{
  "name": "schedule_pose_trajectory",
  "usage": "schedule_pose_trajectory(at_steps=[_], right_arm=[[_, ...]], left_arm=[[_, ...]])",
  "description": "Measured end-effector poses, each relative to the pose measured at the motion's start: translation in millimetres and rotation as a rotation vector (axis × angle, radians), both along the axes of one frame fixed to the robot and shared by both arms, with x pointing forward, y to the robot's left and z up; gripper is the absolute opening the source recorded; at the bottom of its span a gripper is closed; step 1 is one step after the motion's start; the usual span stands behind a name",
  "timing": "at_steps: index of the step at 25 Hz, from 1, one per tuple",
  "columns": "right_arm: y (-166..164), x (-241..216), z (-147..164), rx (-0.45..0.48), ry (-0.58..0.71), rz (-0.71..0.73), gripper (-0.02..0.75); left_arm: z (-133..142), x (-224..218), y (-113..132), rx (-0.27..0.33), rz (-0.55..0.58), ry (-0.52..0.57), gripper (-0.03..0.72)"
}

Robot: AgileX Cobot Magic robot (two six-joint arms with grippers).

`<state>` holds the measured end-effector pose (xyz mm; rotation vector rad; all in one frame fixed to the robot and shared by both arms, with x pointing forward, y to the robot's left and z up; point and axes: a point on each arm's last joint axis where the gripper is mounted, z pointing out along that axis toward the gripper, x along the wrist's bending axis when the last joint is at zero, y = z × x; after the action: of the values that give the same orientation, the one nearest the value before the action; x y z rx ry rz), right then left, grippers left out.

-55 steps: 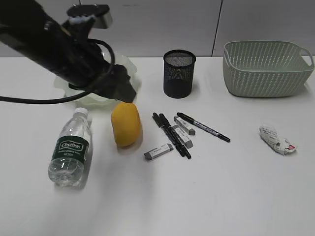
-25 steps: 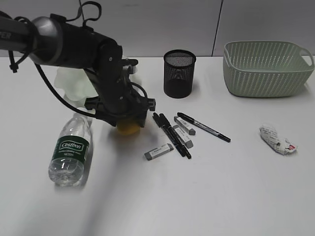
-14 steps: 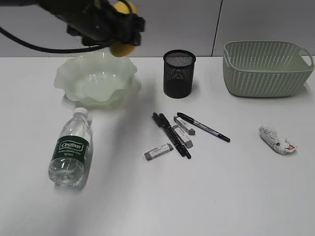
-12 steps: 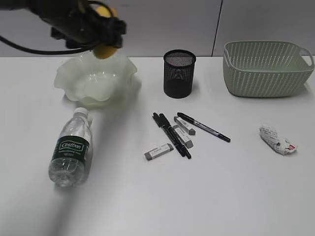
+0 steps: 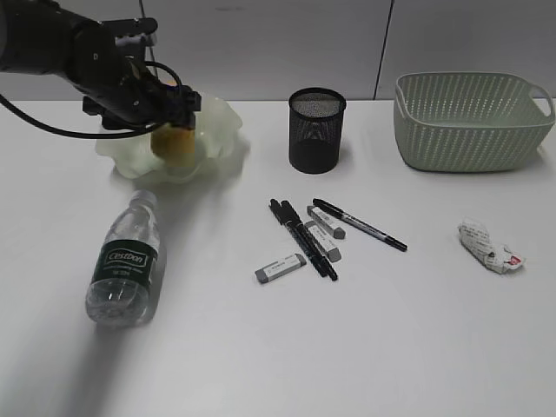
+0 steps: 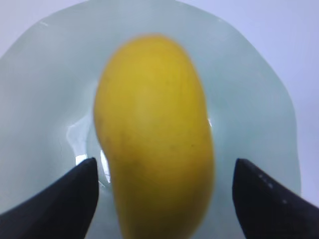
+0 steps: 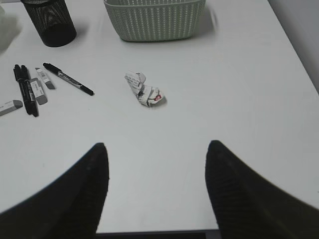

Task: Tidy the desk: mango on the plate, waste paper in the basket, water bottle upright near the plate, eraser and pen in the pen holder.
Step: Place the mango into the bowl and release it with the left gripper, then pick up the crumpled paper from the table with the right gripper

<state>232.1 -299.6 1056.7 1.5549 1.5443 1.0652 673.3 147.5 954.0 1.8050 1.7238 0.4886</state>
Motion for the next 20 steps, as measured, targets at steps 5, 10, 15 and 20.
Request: schedule_pose_trajectory(at_steps=[5, 10, 15, 20], right_arm=[[0.4, 0.0, 0.0, 0.005, 0.000, 0.003, 0.487], [0.4, 0.0, 0.0, 0.005, 0.000, 0.003, 0.487], [0.4, 0.0, 0.0, 0.005, 0.000, 0.003, 0.487], [0.4, 0.0, 0.0, 0.005, 0.000, 0.003, 0.487]], left_arm=[[-0.4, -3.5, 1.3, 0.000, 0.018, 0.045, 0.653], [40.1, -13.9, 5.7, -0.001, 0.010, -0.001, 0.601], [118.4, -66.5, 27.5, 0.060, -0.059, -0.138, 0.445], [152.8, -189.8, 77.0, 0.139, -0.085, -0.154, 0.392]])
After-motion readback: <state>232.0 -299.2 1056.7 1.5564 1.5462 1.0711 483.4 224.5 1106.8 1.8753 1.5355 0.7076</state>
